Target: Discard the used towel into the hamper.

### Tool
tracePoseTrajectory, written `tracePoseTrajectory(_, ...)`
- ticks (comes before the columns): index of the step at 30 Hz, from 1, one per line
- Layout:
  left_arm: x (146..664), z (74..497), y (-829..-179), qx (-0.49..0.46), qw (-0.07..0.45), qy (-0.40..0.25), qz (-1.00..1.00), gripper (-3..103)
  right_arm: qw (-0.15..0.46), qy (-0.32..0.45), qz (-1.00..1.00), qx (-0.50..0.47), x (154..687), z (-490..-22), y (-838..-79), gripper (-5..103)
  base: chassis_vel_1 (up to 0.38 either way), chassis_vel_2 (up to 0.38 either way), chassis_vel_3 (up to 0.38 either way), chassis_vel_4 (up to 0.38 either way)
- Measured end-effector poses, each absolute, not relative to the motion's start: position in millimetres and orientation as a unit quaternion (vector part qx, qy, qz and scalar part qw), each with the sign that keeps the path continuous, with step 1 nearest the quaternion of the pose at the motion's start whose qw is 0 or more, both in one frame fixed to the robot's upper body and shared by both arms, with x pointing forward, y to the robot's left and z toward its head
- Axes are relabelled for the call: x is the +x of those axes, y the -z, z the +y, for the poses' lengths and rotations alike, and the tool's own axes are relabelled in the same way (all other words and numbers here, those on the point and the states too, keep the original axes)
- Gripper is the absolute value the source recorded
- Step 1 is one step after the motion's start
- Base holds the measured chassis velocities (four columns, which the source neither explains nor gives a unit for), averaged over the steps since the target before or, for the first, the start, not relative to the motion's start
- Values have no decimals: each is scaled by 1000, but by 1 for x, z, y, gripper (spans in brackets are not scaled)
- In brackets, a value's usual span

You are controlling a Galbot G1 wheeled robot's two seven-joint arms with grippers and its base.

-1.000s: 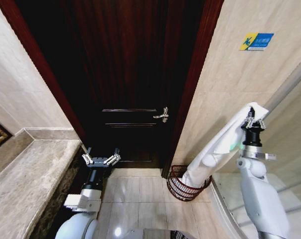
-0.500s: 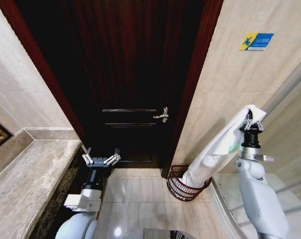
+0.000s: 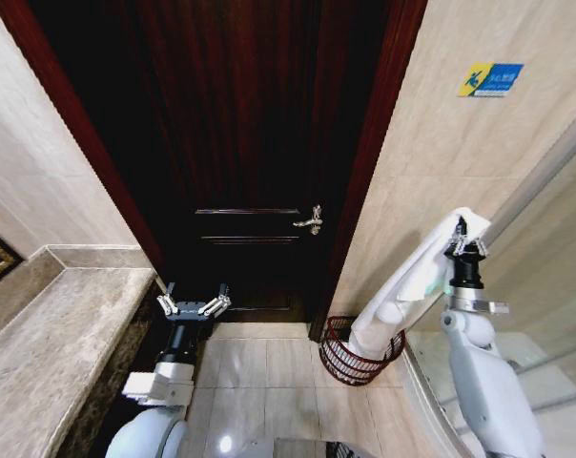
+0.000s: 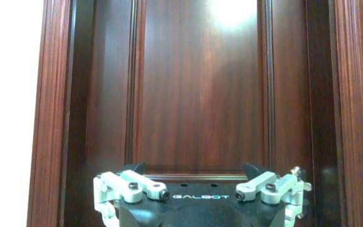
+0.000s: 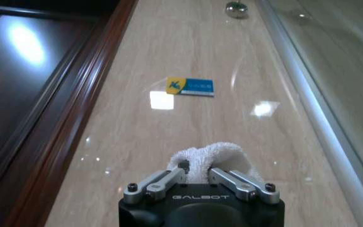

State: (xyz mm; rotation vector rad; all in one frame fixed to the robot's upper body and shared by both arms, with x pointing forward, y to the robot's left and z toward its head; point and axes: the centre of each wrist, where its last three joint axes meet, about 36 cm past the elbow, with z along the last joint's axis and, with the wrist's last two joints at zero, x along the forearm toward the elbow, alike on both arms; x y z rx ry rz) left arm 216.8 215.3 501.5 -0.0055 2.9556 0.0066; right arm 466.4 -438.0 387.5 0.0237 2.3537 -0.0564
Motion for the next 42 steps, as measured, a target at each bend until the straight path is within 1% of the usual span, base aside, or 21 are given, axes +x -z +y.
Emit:
tracePoseTrajectory(6,217,215,-501,-2,93,-2,996,100,372,22,928,7,457,-431,-368,4,0,0,0,0)
tracePoseTrajectory(26,217,215,-501,-2,93,-2,996,100,348,25,937,17,448,-436,-333,4,0,0,0,0)
tracePoseTrajectory(31,217,215,-501,-2,93,-2,996,100,336,29,941,20,449,-442,-316,4,0,0,0,0)
tracePoseTrajectory(33,217,215,-501,-2,93,-2,996,100,322,28,946,22,447,-445,-304,4,0,0,0,0)
tracePoseTrajectory(42,217,215,-501,-2,93,-2,996,100,305,25,952,20,442,-442,-289,4,0,0,0,0)
